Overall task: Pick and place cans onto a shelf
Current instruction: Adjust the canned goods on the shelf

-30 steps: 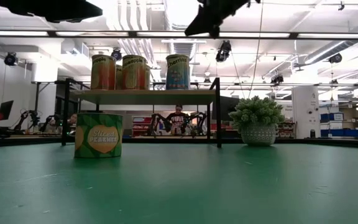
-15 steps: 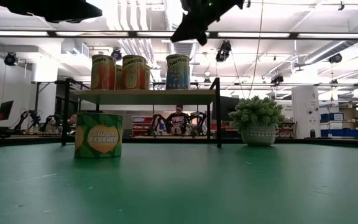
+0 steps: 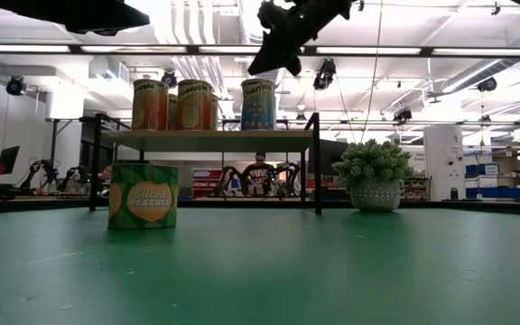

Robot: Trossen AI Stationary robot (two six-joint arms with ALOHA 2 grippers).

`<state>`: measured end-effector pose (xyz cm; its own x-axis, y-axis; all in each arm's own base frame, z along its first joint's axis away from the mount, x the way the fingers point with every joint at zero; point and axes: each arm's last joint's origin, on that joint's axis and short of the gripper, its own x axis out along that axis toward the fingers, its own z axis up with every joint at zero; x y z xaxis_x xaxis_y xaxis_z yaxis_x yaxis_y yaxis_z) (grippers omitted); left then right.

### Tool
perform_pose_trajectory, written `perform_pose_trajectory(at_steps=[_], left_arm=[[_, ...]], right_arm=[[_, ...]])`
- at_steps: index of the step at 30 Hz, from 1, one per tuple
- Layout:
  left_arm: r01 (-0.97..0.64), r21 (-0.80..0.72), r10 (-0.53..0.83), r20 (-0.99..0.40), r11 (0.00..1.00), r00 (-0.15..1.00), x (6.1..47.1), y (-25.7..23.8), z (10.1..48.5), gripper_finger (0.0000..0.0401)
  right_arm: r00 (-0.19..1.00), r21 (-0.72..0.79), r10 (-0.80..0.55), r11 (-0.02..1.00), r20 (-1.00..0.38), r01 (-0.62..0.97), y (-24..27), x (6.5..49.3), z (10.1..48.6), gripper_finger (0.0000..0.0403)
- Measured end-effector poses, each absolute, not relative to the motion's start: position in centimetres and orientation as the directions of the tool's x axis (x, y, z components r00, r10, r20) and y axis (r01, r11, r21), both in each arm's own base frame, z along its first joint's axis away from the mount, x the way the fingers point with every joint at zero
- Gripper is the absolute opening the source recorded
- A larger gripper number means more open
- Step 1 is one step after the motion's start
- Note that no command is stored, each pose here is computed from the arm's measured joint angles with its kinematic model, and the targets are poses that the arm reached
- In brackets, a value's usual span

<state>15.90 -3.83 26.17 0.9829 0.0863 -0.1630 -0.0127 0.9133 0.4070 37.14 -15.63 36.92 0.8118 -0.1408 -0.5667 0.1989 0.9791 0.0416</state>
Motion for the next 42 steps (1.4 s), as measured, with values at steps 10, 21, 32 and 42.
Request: perform_pose_trajectory(at_steps=[10, 21, 32, 42], left_arm=[[-0.018, 0.385, 0.087, -0.162, 0.923, 0.983, 15.9, -3.8, 26.2, 0.0000], [-0.019, 0.381, 0.087, -0.161, 0.924, 0.983, 15.9, -3.8, 26.2, 0.0000], [-0.021, 0.380, 0.087, -0.156, 0.925, 0.984, 15.9, -3.8, 26.3, 0.0000], [-0.022, 0.379, 0.087, -0.154, 0.925, 0.984, 15.9, -3.8, 26.3, 0.0000]], right_arm=[[0.749, 0.009, -0.200, 0.964, -0.632, 0.264, -15.8, 36.9, 35.3, 0.0009], [0.762, 0.005, -0.193, 0.968, -0.618, 0.249, -15.4, 37.3, 35.0, 0.0009], [0.793, -0.003, -0.204, 0.969, -0.574, 0.247, -15.5, 37.8, 34.4, 0.0009], [0.806, -0.016, -0.208, 0.971, -0.555, 0.239, -15.6, 38.0, 33.7, 0.0009]])
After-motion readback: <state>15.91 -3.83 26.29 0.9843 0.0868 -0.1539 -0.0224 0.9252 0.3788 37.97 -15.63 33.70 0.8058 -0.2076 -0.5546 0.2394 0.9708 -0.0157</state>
